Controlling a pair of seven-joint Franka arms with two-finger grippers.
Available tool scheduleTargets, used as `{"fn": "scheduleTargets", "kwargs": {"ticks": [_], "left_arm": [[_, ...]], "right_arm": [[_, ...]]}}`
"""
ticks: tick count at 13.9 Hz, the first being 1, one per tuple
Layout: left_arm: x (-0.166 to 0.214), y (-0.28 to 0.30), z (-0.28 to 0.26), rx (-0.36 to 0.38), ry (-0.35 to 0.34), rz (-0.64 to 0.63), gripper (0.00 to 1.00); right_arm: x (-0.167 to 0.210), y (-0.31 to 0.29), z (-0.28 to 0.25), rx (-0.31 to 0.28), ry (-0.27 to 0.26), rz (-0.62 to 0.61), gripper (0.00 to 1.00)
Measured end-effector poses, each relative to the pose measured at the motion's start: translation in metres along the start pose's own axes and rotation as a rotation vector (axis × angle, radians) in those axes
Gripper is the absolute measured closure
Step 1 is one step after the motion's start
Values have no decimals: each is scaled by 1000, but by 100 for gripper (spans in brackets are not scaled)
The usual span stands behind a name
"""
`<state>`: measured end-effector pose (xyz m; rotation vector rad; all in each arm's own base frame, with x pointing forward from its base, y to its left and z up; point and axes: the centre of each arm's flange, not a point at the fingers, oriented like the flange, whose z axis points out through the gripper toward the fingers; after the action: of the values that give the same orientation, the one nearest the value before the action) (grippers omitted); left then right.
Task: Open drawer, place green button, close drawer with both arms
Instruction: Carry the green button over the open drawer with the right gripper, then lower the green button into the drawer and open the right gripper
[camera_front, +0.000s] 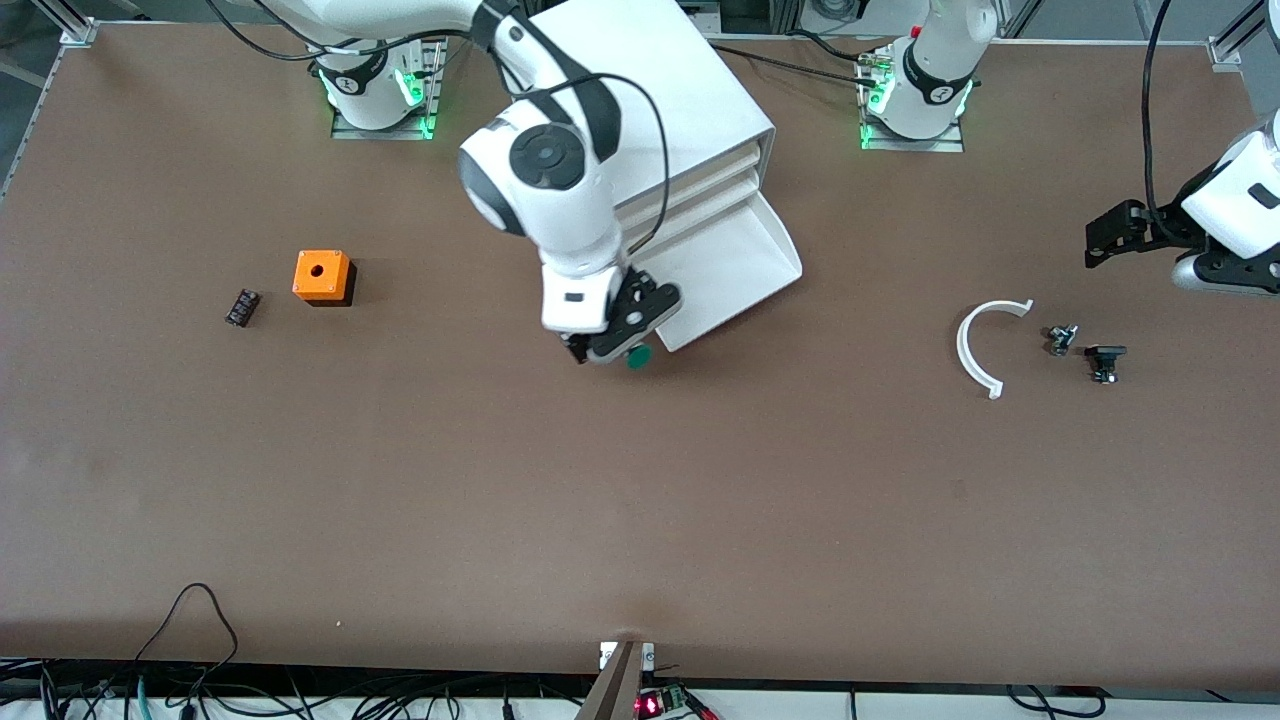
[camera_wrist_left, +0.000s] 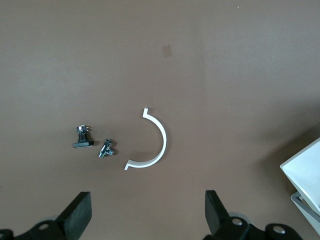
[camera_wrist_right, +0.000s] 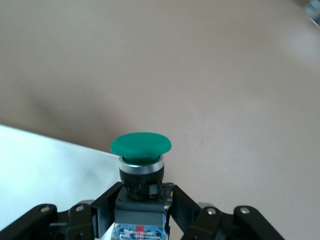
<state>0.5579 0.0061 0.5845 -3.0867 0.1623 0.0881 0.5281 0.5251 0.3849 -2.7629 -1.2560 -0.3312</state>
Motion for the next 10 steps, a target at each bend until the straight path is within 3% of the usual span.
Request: {"fn": "scheduleTargets", "kwargs": {"ticks": [4,10], "left_arm": [[2,3,4,-1,-7,6,0],[6,5,10,-4,-18,11,0]], "right_arm": [[11,-46,17,17,4,-270,56],[6,-102,28,44,-39,-608,56]]}}
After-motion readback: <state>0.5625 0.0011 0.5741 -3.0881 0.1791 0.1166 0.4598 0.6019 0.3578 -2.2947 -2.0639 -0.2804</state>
